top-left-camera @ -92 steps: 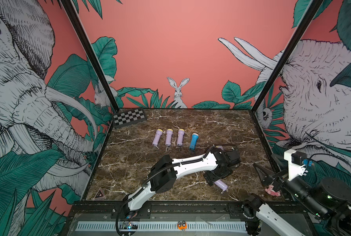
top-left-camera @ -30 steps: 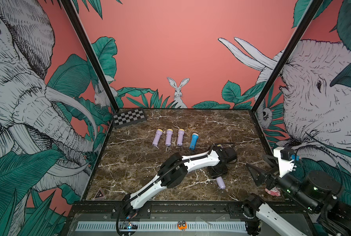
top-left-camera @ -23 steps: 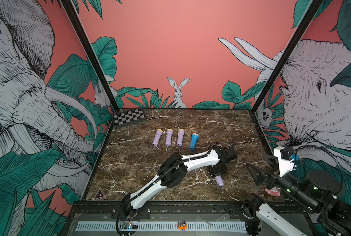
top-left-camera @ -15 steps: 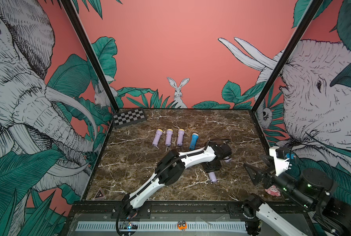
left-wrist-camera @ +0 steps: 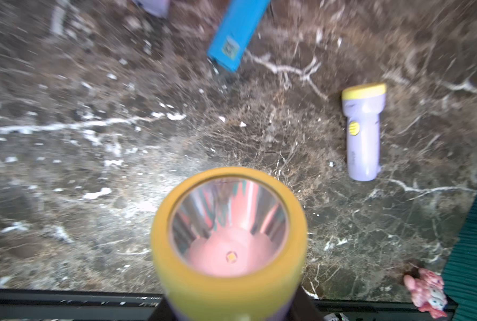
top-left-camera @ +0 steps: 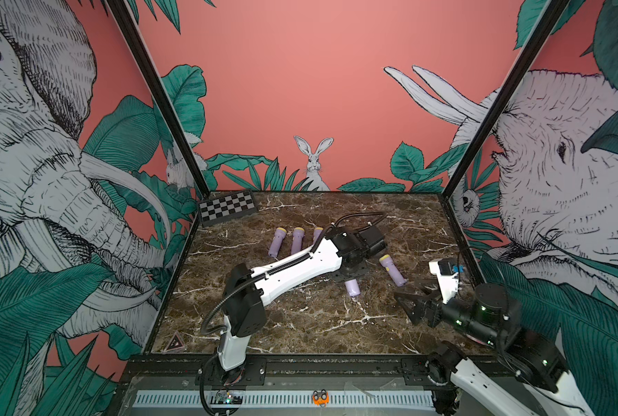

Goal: Close the plug at the bottom of the flashlight
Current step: Pick up the flashlight from the center of the board, then close the plug of the flashlight.

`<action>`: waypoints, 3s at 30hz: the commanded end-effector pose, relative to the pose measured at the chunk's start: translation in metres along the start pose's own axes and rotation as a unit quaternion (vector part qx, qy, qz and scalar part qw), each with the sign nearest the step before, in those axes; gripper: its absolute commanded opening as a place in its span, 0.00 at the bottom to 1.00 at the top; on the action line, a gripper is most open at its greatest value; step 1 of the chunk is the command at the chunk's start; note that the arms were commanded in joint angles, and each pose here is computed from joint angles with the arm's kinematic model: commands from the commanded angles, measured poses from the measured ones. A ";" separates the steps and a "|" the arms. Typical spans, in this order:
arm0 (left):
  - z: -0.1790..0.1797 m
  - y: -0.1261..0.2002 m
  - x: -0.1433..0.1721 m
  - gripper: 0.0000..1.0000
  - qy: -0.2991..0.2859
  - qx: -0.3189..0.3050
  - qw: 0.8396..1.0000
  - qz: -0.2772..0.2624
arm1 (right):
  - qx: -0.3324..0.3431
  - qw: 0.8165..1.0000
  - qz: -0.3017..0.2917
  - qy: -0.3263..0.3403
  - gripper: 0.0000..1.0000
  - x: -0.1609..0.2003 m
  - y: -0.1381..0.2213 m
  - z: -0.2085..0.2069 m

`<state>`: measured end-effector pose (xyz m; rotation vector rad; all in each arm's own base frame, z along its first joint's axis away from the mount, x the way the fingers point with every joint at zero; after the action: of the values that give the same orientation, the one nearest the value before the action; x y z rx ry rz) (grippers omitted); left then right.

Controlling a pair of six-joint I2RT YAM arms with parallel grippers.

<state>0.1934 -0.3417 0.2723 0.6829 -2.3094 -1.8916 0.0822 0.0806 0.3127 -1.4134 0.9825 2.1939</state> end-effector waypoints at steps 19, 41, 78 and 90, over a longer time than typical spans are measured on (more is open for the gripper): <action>0.017 0.024 -0.041 0.00 0.049 -0.146 0.984 0.088 | -0.025 0.979 -0.089 -0.182 0.99 0.035 -0.104 -0.017; 0.016 0.003 -0.048 0.00 0.081 0.007 0.980 0.181 | 0.014 0.995 -0.026 0.095 0.98 0.039 -0.119 0.028; 0.024 -0.017 -0.041 0.00 0.114 0.038 0.969 0.218 | 0.099 0.983 -0.021 0.150 0.99 0.058 -0.131 0.021; 0.027 -0.018 -0.040 0.00 0.114 0.042 0.968 0.221 | 0.141 0.977 -0.024 0.156 0.99 0.056 -0.133 0.015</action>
<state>0.2324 -0.3153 0.2393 0.3211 -2.1585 -1.4885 0.1251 0.1790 0.2043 -1.6954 1.3262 1.8077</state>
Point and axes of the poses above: each gripper's point midway between its finger pads, its own y axis back along the fingers, its own z axis along the line the jaws close on, x = y × z, the point moved 9 cm from there along y, back along the fingers, and after that the axes turned 10 degrees about y, right-handed, at the moved point
